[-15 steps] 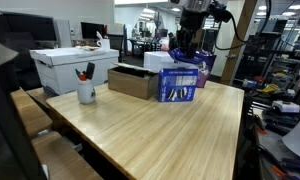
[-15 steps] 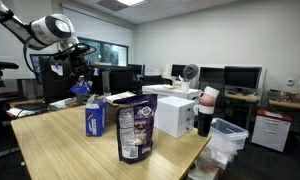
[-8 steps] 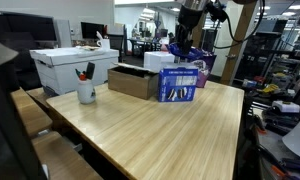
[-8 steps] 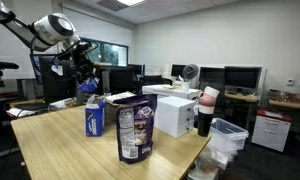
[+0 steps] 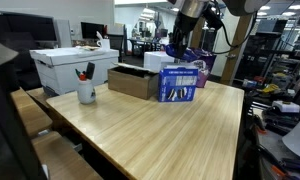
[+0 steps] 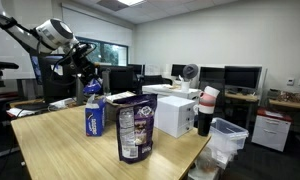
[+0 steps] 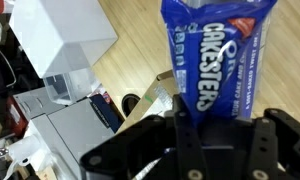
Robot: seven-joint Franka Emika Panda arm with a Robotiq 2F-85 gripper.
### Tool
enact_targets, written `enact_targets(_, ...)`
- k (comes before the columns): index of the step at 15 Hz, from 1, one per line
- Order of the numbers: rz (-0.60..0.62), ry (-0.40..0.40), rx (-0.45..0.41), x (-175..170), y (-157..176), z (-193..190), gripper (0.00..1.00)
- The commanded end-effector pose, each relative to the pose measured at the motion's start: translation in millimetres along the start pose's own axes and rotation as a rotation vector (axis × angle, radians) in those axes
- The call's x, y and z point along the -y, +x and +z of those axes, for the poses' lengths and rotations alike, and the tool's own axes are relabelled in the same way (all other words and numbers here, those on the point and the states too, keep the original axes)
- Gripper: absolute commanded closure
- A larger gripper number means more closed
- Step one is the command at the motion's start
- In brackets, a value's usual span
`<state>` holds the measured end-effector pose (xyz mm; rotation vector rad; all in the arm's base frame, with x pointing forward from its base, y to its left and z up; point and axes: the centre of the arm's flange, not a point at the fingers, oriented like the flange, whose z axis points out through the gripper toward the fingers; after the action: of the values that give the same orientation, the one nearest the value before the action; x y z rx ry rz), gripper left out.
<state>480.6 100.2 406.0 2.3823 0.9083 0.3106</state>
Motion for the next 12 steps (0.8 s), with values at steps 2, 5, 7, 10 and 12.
enact_targets(2,0.021,-0.053,-0.027,16,-2,16,0.97)
enact_targets(5,0.039,-0.103,-0.039,21,-1,20,0.97)
enact_targets(7,0.066,-0.143,-0.044,23,-1,21,0.97)
enact_targets(10,0.103,-0.186,-0.056,26,-2,23,0.97)
enact_targets(12,0.124,-0.209,-0.065,29,-3,25,0.97)
